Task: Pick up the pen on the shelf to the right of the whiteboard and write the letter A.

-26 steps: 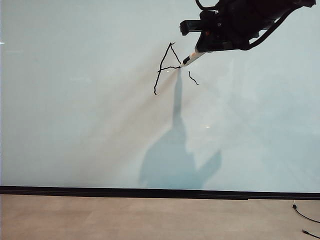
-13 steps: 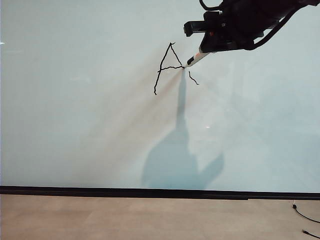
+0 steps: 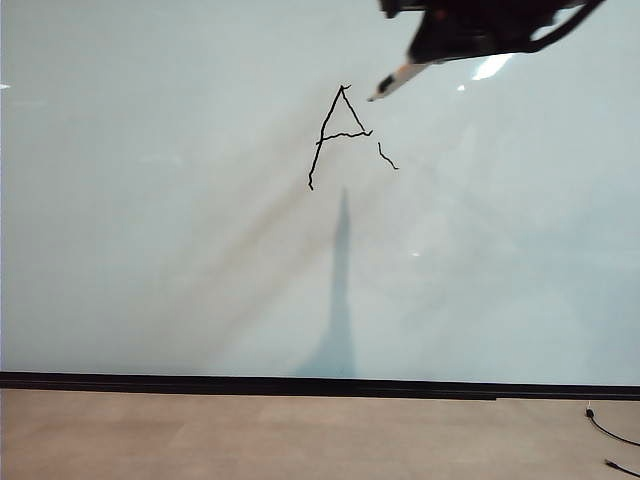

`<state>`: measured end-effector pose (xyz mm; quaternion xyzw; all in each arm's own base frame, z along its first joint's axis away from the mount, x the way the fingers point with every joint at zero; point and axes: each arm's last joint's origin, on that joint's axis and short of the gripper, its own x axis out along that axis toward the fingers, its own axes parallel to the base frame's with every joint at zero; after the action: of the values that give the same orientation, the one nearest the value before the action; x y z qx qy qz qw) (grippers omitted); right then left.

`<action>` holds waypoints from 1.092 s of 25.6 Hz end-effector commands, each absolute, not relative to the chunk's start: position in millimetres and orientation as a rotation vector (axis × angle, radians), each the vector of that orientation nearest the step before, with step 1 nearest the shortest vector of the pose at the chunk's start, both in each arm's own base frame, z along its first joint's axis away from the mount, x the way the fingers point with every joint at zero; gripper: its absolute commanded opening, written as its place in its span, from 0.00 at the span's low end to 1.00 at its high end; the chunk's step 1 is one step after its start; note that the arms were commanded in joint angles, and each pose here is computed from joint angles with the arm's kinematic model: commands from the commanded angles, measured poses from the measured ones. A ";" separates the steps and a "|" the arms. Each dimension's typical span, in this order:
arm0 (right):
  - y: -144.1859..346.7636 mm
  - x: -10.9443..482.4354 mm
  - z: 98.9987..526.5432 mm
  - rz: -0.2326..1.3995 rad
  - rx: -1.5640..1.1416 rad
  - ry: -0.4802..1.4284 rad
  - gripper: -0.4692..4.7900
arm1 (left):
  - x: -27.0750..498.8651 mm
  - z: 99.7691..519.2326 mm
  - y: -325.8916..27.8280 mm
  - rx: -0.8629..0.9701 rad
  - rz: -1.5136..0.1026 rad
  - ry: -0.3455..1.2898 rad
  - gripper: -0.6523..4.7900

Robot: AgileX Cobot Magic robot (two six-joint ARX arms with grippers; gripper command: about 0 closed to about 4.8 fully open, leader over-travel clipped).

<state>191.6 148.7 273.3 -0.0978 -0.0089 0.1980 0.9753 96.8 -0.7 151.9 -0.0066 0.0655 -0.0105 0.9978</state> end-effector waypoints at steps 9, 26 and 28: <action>115.9 141.8 250.7 0.324 -0.229 0.004 0.08 | 96.8 153.4 -0.9 -0.009 -0.024 0.123 0.11; 69.3 92.2 189.4 0.313 -0.166 -0.033 0.08 | 96.8 153.3 -0.9 -0.009 -0.024 0.123 0.11; 66.7 90.1 182.4 0.297 -0.159 -0.031 0.08 | 96.8 153.4 -0.9 -0.009 -0.024 0.123 0.11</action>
<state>90.9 67.9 183.3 -0.0874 -0.0131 0.1546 0.9840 96.8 -0.7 151.9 -0.0068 0.0655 -0.0104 0.9978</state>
